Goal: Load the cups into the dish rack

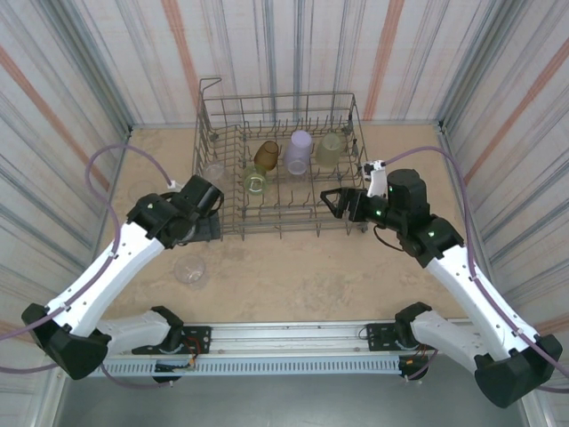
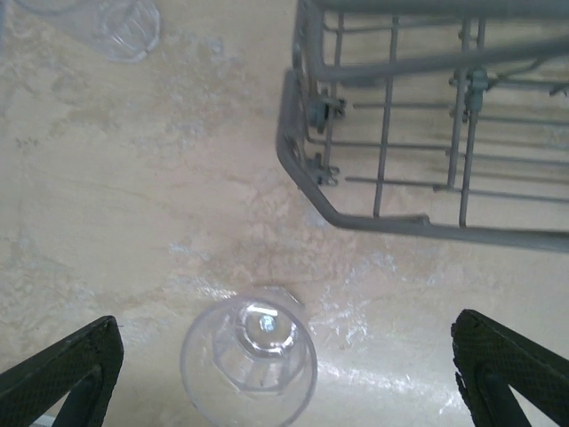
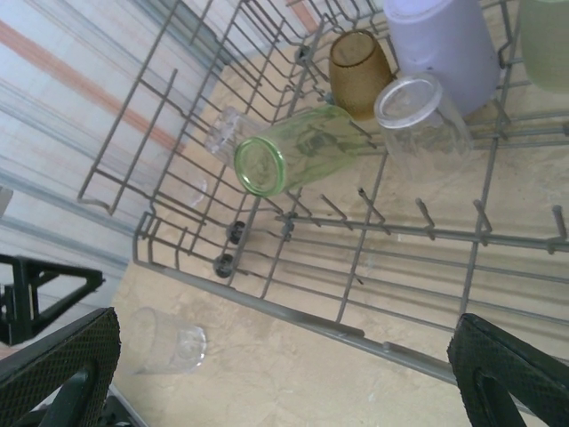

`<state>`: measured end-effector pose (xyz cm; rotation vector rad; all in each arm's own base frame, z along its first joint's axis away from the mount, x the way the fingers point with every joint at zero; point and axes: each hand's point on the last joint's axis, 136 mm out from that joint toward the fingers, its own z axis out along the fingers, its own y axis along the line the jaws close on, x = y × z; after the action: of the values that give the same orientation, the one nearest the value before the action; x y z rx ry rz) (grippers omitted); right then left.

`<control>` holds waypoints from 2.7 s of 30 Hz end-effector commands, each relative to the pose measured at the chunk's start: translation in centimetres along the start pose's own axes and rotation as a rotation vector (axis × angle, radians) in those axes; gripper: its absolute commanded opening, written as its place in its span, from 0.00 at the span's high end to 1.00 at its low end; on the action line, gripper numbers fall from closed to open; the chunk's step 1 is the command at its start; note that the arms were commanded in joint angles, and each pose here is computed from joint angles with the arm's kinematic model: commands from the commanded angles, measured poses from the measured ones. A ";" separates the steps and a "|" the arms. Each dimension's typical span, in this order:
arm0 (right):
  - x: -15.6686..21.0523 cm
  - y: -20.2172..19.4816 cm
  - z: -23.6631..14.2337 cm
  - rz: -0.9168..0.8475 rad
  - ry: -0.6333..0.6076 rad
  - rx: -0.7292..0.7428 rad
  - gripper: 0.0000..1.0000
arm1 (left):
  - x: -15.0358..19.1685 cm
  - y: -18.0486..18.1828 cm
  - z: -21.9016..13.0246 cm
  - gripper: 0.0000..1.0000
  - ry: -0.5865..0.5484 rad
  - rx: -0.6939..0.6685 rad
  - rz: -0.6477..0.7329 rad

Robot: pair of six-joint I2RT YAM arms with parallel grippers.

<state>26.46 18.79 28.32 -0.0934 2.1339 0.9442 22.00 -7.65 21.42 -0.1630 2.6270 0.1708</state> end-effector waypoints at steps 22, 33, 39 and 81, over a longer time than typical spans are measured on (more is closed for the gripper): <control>0.2 -0.6 -0.7 0.059 -0.010 0.016 0.01 | 7.1 -2.1 4.7 0.03 0.099 0.055 -0.046; 0.3 -0.8 -0.9 0.069 -0.011 0.031 0.01 | 8.2 -1.7 5.9 0.18 0.098 0.052 -0.036; 0.2 -0.7 -1.0 0.080 -0.020 0.026 0.01 | 9.4 -2.2 6.9 0.30 0.138 0.063 -0.036; 0.0 0.3 2.1 0.070 0.026 0.010 0.01 | 7.0 0.5 3.6 1.00 0.055 -0.011 -0.007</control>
<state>26.93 19.96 26.61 -0.0400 2.2024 0.9698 17.60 -8.27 13.11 -0.2125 2.7146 0.1255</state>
